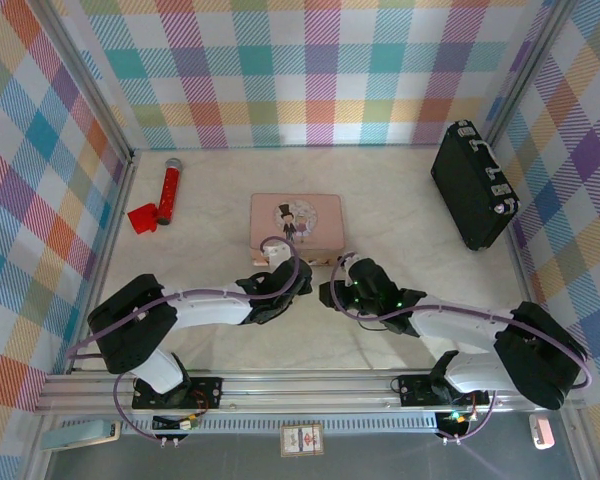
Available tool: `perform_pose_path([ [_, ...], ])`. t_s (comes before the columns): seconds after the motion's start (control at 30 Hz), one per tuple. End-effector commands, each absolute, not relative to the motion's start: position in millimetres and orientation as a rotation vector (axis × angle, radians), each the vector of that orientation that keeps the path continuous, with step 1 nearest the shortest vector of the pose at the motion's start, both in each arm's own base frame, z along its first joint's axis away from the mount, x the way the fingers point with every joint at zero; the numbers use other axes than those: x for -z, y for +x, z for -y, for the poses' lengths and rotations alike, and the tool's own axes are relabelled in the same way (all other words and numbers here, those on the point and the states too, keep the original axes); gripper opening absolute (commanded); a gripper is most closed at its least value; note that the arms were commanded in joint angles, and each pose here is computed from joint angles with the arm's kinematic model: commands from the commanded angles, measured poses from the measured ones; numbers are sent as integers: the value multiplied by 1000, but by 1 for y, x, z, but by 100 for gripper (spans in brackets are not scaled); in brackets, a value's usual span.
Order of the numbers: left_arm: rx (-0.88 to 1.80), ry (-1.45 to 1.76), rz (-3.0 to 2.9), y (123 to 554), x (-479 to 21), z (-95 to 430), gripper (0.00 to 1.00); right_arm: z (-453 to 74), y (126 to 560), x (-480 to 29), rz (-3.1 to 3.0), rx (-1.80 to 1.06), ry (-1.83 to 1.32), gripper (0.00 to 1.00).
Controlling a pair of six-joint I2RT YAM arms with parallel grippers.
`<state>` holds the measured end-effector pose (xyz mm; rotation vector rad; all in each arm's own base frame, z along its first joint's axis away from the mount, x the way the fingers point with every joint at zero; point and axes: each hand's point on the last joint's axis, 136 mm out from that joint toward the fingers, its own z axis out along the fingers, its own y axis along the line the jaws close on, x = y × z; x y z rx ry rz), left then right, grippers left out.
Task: Unlock a padlock with a key
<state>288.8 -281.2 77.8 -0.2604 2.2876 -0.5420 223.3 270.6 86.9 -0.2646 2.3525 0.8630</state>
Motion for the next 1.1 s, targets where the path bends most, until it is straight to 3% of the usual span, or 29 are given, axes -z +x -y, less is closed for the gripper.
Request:
perform_pose_path([
  [0.0, 717, -331, -2262, 293, -82, 291, 1, -288, 226, -101, -2242, -893, -378, 31],
  [0.27, 786, -409, -2310, 291, -98, 293, 1, -313, 220, -100, -2082, -843, -624, 26],
  [1.07, 907, -532, -2303, 289, -102, 288, 1, -322, 224, -72, -2088, -773, -686, 27],
])
